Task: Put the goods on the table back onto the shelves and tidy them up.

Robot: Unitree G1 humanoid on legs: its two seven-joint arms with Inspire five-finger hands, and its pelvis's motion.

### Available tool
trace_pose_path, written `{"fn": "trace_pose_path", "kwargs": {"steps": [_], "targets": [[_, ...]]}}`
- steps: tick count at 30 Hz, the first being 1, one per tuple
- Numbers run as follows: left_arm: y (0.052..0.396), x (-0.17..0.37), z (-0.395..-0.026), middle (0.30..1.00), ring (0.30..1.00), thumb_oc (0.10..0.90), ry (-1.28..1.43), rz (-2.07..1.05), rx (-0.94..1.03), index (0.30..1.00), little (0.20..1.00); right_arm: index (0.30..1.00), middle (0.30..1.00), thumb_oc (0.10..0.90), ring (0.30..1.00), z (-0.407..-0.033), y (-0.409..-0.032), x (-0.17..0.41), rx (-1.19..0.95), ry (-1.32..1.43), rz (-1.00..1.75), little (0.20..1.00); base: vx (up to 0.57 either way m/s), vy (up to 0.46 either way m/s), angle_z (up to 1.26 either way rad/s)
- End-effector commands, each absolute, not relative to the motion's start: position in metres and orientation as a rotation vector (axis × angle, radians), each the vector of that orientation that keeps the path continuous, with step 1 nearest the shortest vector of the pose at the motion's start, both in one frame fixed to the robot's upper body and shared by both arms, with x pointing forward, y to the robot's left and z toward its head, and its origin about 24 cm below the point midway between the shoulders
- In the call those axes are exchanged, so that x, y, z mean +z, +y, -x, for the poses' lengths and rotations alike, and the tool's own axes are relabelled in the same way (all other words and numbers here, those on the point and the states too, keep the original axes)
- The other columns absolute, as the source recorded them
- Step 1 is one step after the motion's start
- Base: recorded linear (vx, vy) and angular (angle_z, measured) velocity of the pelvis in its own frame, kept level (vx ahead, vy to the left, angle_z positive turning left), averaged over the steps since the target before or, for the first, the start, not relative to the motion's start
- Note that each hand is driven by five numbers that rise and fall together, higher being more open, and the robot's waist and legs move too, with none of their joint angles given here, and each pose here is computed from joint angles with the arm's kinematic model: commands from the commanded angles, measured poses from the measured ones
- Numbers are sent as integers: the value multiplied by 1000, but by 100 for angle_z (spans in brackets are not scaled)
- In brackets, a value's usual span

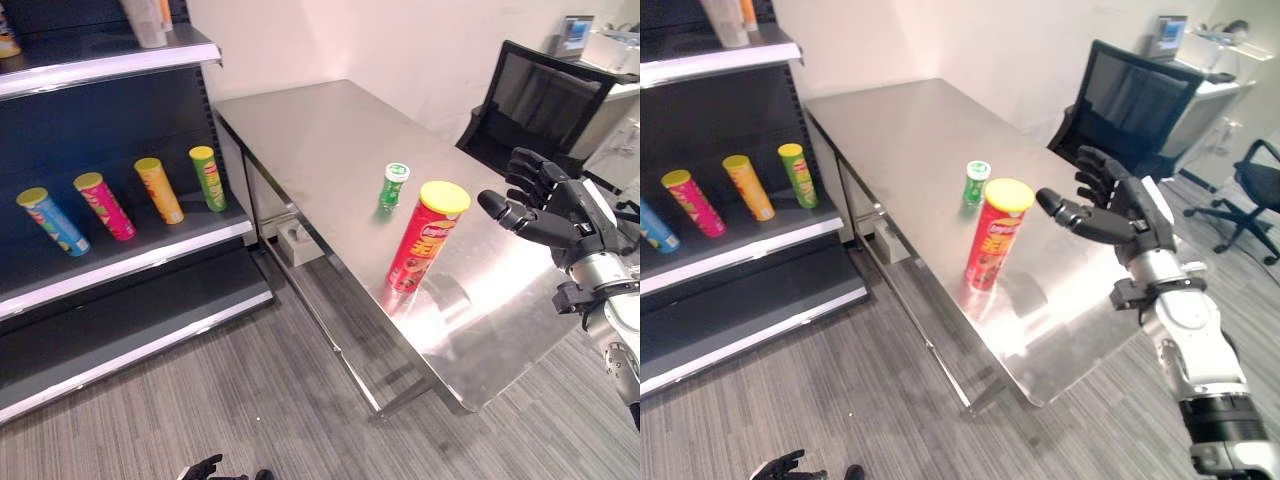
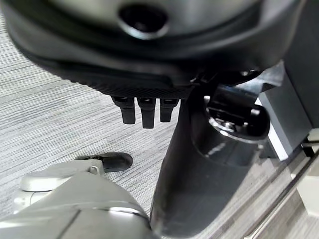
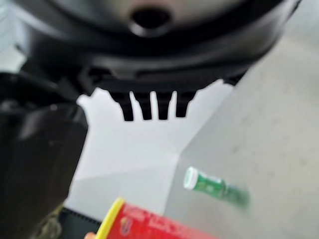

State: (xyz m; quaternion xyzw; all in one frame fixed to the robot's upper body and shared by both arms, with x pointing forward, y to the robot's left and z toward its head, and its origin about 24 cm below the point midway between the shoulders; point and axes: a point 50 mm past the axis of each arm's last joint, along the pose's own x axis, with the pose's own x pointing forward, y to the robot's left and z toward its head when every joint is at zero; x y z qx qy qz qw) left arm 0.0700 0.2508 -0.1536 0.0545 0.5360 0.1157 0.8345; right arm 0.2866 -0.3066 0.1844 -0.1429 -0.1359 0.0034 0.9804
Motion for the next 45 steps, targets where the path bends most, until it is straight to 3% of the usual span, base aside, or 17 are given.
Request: {"fn": "trace_pose_path", "kwargs": {"steps": [1,23,45], "targets": [[255,-154,-71,900,900,800,1147,-160,208,900,900,900,900,800,900,-286,-300,269,37,-588,343,900,17,-23,27],[256,-152,-75,900,900,800,1111,-182,199,900,900,900,900,800,900,-285,-279,282,178,-511,733,900,4,-6,5],[256,-152,-72,900,900,800,1114,-163,217,900,900,900,900,800,900,-293,-272,270,199,-467,770,900,0,0,0]]}}
